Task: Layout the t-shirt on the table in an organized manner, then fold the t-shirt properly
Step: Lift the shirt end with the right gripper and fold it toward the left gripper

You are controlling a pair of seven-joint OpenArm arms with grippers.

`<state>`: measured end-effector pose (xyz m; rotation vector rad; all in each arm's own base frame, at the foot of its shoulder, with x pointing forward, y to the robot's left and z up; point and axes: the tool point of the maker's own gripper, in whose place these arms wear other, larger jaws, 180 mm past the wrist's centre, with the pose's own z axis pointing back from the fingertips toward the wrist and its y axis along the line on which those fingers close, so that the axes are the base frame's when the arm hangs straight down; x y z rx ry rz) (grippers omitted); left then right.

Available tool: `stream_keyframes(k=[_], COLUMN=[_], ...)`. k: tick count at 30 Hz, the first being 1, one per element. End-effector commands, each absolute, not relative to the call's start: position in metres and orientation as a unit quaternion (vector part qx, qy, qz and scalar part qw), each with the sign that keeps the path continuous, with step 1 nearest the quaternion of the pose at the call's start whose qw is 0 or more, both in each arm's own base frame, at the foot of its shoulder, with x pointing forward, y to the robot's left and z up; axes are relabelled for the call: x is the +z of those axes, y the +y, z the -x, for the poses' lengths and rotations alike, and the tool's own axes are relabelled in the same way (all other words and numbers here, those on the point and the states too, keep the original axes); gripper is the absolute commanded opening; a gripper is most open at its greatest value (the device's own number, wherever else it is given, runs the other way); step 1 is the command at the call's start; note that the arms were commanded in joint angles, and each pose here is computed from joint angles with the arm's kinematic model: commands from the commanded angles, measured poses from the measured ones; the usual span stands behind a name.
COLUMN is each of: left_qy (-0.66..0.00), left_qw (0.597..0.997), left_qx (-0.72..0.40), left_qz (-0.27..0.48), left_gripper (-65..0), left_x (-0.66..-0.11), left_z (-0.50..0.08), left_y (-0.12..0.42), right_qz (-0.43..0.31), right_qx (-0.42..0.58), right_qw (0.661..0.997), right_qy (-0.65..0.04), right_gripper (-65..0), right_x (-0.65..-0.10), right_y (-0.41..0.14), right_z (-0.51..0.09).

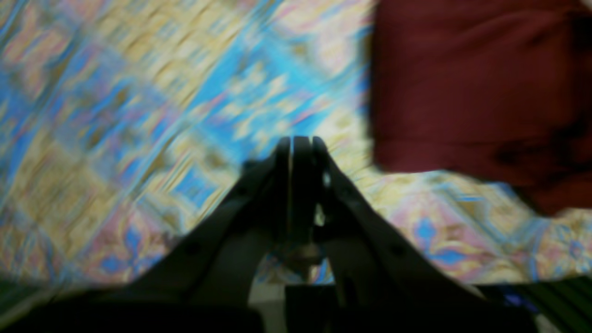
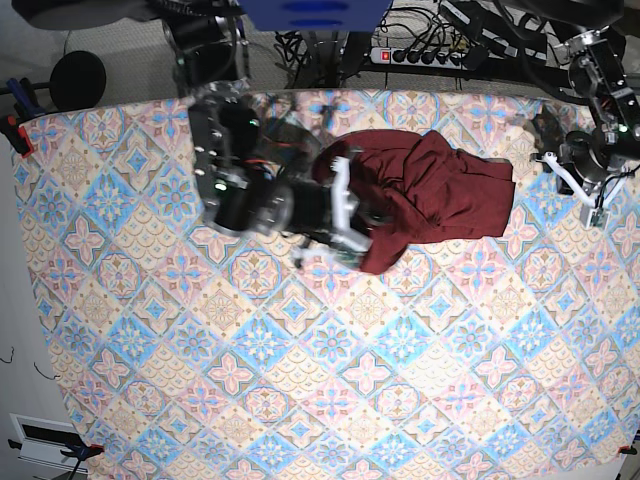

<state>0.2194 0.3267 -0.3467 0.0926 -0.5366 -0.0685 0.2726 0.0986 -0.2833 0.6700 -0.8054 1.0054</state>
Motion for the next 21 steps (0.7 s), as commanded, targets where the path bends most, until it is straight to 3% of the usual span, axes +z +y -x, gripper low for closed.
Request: stream_keyframes(k=[1,9,14,21], left_qy=[-0.279,-0.274,-0.273,-0.267], left_qw=[0.958,0.959,0.96,0.961], left_qx=[-0.041,-0.035,-0.035,-0.035], left_qz=[-0.06,-0.059,-0.056,-0.055], left_gripper=[-65.0,-65.0,-65.0,-65.0], left_x=[-0.337,-0.342,-0.343,-0.346], left_z=[-0.226,-0.223,-0.222,-0.217], left_y=[0.332,0.329,0.328,0.328], right_qz=[-0.316,-0.263,-0.254,-0.25], right_qx=[0.468,0.563,0.608,0.609], right_qw=[0.723,0.688,0.649,0.648], right_qy=[-0.397,-0.375,-0.38,-0.383], right_gripper=[-65.0,-65.0,-65.0,-65.0], right_x=[-0.263,-0.281,-0.28,-0.281], right_y=[0.115,0.165,0.19,0.191], right_z=[-0.276,-0.262,-0.261,-0.272])
